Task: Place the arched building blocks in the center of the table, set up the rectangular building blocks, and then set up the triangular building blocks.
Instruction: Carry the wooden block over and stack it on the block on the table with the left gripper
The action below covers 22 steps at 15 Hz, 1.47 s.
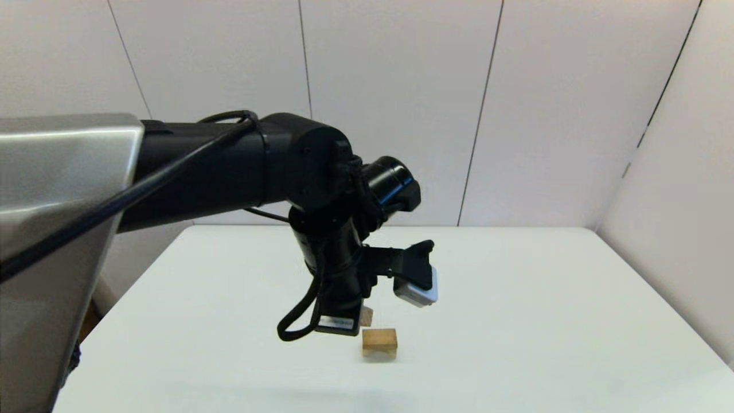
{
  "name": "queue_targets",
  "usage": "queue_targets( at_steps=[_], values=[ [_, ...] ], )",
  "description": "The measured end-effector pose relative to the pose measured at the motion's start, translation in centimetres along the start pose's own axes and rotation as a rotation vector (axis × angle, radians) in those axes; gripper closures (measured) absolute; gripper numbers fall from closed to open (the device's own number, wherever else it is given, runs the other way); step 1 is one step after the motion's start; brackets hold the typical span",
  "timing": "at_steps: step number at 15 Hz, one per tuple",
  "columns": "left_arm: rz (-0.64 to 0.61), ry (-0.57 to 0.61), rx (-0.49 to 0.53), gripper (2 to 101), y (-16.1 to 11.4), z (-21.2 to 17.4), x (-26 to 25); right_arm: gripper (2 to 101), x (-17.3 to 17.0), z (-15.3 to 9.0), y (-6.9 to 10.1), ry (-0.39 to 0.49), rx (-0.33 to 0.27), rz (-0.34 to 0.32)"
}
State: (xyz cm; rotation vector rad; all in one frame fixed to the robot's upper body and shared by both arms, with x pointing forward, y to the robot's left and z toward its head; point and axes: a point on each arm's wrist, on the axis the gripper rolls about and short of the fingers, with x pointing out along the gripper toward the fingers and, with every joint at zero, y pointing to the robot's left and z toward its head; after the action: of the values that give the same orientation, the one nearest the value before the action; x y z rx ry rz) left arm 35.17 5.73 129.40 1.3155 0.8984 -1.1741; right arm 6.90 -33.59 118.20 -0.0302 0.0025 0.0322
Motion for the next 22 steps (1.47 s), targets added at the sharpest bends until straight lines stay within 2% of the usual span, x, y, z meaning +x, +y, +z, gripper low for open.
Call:
queue_targets(
  at_steps=[7, 12, 22],
  values=[
    [-0.075, 0.087, -0.239, 81.5, -0.4, 1.1, 3.6, 4.3, 0.0, 0.0, 0.0, 0.000, 0.000, 0.000],
    [-0.088, 0.101, -0.248, 81.5, 0.0, 1.6, 5.7, 4.3, 0.0, 0.0, 0.0, 0.000, 0.000, 0.000],
    [-0.026, 0.027, -0.232, 81.5, 1.2, 3.1, 9.2, 4.3, 0.0, 0.0, 0.0, 0.000, 0.000, 0.001]
  ],
)
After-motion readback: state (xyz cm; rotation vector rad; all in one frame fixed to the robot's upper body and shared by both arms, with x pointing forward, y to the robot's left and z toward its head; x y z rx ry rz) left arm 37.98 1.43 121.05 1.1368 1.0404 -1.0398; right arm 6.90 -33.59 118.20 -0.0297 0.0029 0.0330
